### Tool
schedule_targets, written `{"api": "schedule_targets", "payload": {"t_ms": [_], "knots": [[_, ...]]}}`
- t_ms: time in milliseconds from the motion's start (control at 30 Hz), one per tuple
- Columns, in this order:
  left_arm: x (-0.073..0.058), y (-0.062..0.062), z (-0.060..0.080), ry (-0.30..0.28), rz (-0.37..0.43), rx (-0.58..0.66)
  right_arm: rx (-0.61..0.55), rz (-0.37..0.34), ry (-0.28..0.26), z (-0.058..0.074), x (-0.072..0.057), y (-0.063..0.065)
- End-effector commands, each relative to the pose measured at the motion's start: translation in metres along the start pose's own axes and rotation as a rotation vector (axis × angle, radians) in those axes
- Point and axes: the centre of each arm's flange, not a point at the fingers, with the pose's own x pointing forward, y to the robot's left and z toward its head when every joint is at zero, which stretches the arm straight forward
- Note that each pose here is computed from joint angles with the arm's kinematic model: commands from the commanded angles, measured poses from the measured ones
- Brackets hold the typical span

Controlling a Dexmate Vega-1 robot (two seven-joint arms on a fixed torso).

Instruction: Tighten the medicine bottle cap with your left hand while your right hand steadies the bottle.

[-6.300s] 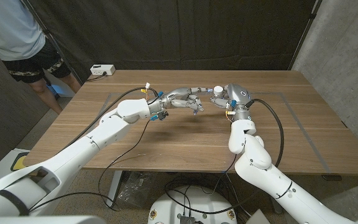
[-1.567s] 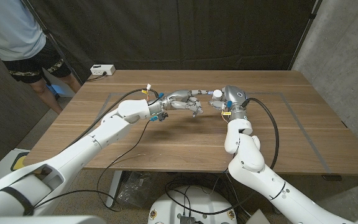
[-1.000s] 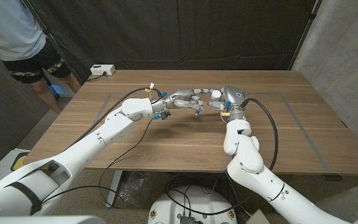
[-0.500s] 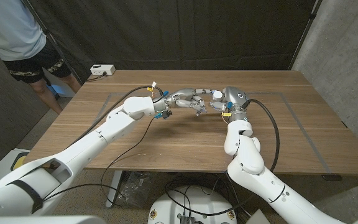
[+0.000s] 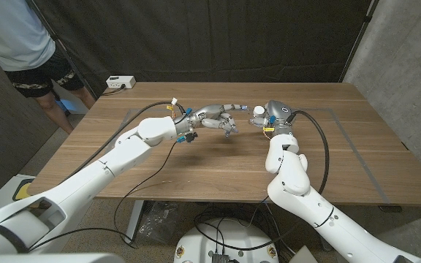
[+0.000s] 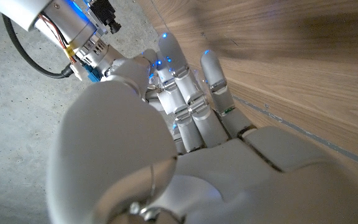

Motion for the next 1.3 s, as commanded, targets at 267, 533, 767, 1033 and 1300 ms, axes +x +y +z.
{"api": "schedule_targets", "payload": {"t_ms": [267, 533, 767, 1033, 1300], "knots": [[0.013, -0.007, 0.005, -0.028, 0.012, 0.112, -0.060, 0.064, 0.039, 0.005, -0.003, -0.001], [0.019, -0.011, 0.001, -0.048, -0.067, 0.039, -0.070, 0.061, 0.042, 0.008, -0.003, -0.004], [0.017, -0.012, -0.001, -0.040, -0.078, 0.021, -0.075, 0.063, 0.043, 0.013, -0.001, -0.004], [0.017, -0.013, -0.003, -0.037, -0.090, 0.010, -0.076, 0.063, 0.043, 0.016, 0.000, -0.005], [0.016, -0.013, -0.004, -0.033, -0.090, 0.007, -0.077, 0.061, 0.044, 0.016, -0.001, -0.006]]}}
